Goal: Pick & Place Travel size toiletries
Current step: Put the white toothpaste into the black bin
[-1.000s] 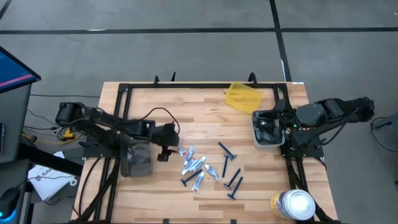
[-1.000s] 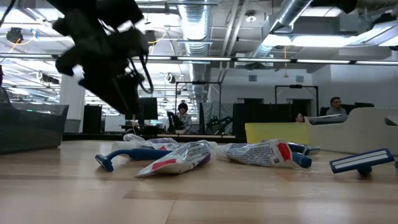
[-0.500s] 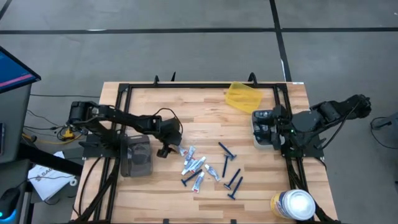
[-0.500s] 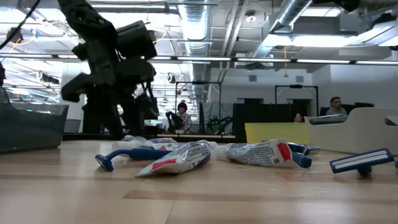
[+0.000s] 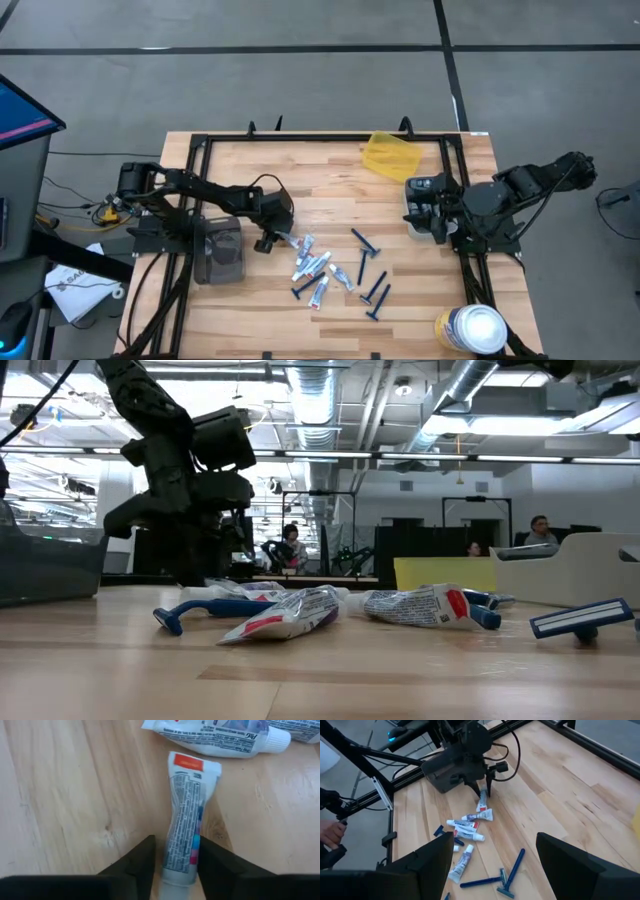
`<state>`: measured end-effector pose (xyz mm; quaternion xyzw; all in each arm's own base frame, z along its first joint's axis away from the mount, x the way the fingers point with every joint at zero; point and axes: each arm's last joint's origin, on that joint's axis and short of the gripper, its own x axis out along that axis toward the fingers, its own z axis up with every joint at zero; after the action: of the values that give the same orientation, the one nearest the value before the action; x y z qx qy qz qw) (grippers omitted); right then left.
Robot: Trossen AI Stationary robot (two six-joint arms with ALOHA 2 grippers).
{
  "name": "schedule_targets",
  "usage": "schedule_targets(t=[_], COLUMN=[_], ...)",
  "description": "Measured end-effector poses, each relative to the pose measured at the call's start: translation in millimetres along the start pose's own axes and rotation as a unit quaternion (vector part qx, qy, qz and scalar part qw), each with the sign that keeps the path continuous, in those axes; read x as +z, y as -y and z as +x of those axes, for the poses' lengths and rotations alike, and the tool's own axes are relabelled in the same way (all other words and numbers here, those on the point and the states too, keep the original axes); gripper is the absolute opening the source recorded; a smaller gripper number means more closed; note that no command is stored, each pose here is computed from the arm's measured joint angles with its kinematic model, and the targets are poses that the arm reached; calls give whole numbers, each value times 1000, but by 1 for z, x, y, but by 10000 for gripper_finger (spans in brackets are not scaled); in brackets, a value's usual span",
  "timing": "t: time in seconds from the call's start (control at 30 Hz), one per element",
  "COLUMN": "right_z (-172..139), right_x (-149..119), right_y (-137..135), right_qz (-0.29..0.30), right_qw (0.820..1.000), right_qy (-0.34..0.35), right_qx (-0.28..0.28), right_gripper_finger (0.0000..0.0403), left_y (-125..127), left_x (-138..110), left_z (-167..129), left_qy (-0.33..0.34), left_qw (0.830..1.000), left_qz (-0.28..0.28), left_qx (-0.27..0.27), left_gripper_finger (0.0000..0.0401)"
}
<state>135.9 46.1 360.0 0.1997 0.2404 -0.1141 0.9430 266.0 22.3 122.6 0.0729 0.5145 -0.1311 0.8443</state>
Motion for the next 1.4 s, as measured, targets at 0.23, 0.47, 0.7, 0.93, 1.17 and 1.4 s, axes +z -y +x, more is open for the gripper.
schedule_targets(t=[0.23,0.47,0.7,0.93,1.17,1.4], right_z=[0,0,0,0,0,0], right_x=[0,0,0,0,0,0], right_y=[0,0,0,1,0,1], right_qz=[0,-3,-5,-6,-7,-7], right_qw=[1000,1000,1000,1000,1000,1000], right_qy=[0,0,-1,-2,-2,-3], right_qx=[0,-1,-2,-2,-2,-2], right_gripper_finger=[276,276,276,276,276,276], left_y=[0,3,14,45,74,92], left_x=[0,4,17,-5,-46,-66], left_z=[0,-15,-75,-142,-178,-181], left_qy=[1,27,132,175,133,43], left_qw=[1000,998,981,957,927,884], left_qz=[-9,-60,-142,-229,-346,-458], left_qx=[-4,-5,12,-17,-58,-82], left_gripper_finger=[82,88,81,86,85,85])
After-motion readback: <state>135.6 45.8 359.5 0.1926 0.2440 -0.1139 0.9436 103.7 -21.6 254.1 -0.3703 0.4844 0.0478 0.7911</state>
